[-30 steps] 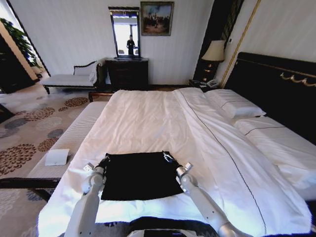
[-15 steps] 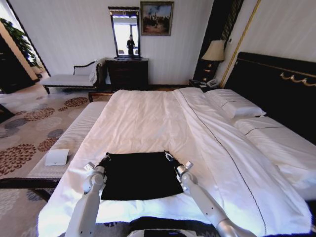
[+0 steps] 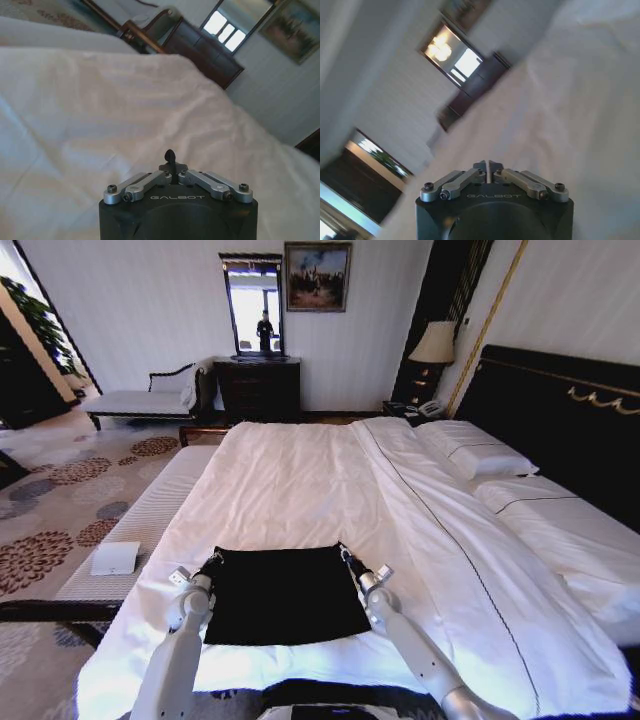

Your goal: Fold the clothes on the bed.

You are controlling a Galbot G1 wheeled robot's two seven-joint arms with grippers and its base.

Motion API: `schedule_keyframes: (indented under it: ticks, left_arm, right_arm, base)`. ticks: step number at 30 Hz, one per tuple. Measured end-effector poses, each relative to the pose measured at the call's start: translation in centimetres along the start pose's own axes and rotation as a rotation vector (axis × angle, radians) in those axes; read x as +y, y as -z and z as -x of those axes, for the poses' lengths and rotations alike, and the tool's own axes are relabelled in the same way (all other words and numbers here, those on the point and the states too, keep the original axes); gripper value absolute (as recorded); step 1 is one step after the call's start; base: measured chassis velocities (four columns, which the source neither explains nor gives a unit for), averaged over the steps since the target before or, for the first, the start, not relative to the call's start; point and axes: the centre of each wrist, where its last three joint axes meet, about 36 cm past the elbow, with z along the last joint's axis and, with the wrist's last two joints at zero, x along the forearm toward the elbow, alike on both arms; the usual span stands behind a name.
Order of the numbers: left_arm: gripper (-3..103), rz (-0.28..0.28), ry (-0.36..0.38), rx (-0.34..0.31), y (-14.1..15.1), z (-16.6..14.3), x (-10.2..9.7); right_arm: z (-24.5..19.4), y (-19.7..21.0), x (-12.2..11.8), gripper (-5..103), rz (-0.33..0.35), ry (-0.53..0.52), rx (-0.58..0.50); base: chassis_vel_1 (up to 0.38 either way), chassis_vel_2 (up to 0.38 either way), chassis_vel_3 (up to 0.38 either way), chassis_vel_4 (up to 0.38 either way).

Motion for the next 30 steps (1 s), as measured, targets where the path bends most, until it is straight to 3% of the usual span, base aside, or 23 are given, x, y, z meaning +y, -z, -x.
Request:
schedule_keyframes:
  ticks: [3, 6, 10, 12, 14, 15, 19, 22, 23, 25, 28, 30]
  left_arm:
    - [0, -0.028, -0.057, -0.042, 2.2, -1.3, -1.1]
    - [0, -0.028, -0.078, -0.059, 3.2, -1.9, -1.6]
    - [0, -0.019, -0.059, -0.043, 2.5, -1.7, -1.1]
    - [0, -0.016, -0.036, -0.023, 1.5, -1.3, -0.6]
    - [0, -0.016, -0.010, -0.005, 0.4, -0.8, 0.0]
    - [0, -0.016, -0.010, -0.005, 0.4, -0.8, 0.0]
    - [0, -0.015, 0.013, 0.006, 0.0, -0.4, 0.7]
    - [0, -0.008, 0.021, 0.006, 0.1, 0.0, 0.8]
    - [0, -0.007, 0.022, 0.005, 0.2, 0.2, 0.8]
    - [0, -0.003, 0.018, 0.006, 0.3, 0.6, 0.6]
    - [0, 0.000, 0.016, 0.007, 0.3, 0.7, 0.5]
    - [0, 0.004, 0.016, 0.006, 0.4, 0.7, 0.5]
  right_arm:
    - [-1.3, 2.1, 1.7, 0, 0.032, 0.089, -0.073]
    - [-2.2, 3.3, 1.9, 0, 0.008, 0.116, -0.084]
    - [-2.8, 3.2, 1.0, 0, -0.036, 0.066, -0.049]
    - [-2.8, 2.4, 0.6, -3, -0.044, -0.009, 0.002]
    - [-2.4, 1.2, 0.2, 8, -0.037, -0.065, 0.069]
    - [-2.4, 1.2, 0.2, 8, -0.037, -0.065, 0.069]
    - [-0.5, 0.7, 0.1, 29, 0.006, -0.087, 0.141]
    - [0.5, 0.5, -0.2, 29, 0.021, -0.104, 0.164]
    - [0.7, 0.3, -0.3, 40, 0.024, -0.110, 0.172]
    - [1.1, 0.1, -0.8, 51, 0.032, -0.122, 0.185]
    - [1.5, -0.3, -1.3, 56, 0.041, -0.134, 0.197]
    - [1.5, -0.8, -1.6, 67, 0.044, -0.142, 0.205]
  base:
    - [0.000, 0.000, 0.000, 0.000]
    - [0.000, 0.000, 0.000, 0.000]
    - [0.000, 0.000, 0.000, 0.000]
    - [0.000, 0.000, 0.000, 0.000]
    - [0.000, 0.000, 0.000, 0.000]
    - [0.000, 0.000, 0.000, 0.000]
    - [0.000, 0.000, 0.000, 0.000]
    - [0.000, 0.000, 0.000, 0.000]
    - [0.000, 0.000, 0.000, 0.000]
    - [0.000, 0.000, 0.000, 0.000]
    - [0.000, 0.000, 0.000, 0.000]
    - [0.000, 0.000, 0.000, 0.000]
